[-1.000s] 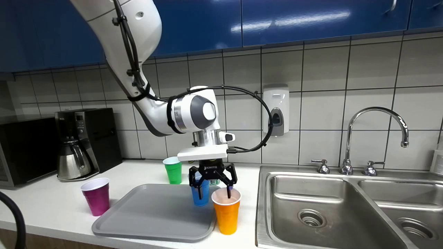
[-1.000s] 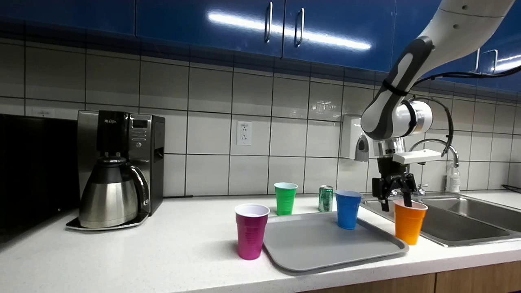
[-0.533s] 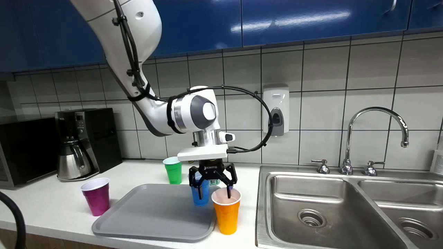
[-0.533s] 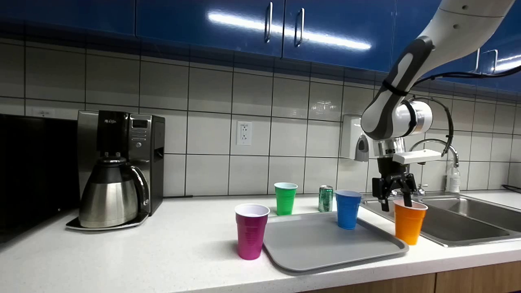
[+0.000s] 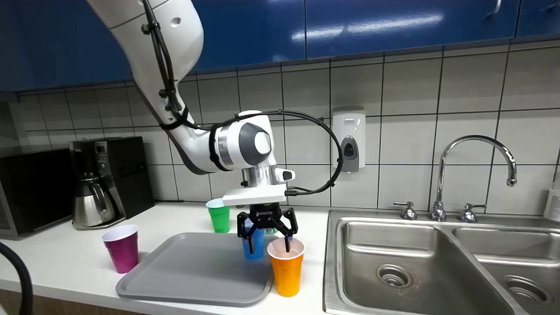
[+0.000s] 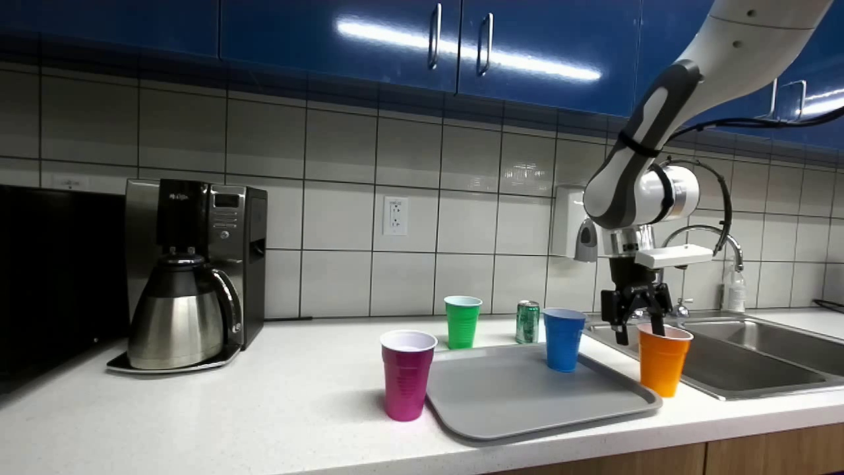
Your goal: Put the cups on the tray
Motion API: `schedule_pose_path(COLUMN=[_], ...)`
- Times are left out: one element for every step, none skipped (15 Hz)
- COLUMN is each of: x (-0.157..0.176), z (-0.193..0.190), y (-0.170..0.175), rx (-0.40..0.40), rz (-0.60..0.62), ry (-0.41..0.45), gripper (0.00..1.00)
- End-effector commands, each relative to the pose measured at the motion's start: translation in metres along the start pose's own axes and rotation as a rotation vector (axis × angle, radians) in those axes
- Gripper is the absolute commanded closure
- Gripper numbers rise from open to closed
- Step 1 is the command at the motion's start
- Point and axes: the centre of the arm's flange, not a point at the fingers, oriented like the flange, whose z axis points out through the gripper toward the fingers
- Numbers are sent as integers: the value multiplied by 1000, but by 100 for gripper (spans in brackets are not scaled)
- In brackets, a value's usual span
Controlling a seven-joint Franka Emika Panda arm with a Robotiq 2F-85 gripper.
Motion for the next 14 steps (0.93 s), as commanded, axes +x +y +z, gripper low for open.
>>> schedule_pose_path(x=[-3,-5,-7,-8,-9,-10,-11,-11,-12,-12,-12,-13,-14,-14], z=[6,8,10,12,14,15,16,17,17,17,16,13,9,7], y=[-7,-9,-11,-12,-12,-12,-11,-10,-10,-10,-10,-10,-9,-9], rx=[-7,-10,-18,-18,-15,-14,-14,-11,-11,-16,-22,-18,-24,-32], rz=[-40,-47,-57,-63,-66,-68,-69,-70,-69,-68,-61,-67,-70,-73], ry=[32,41,55,58,63,67,70,70,70,67,60,54,56,56], gripper=[0,0,0,0,0,0,0,0,0,0,0,0,0,0])
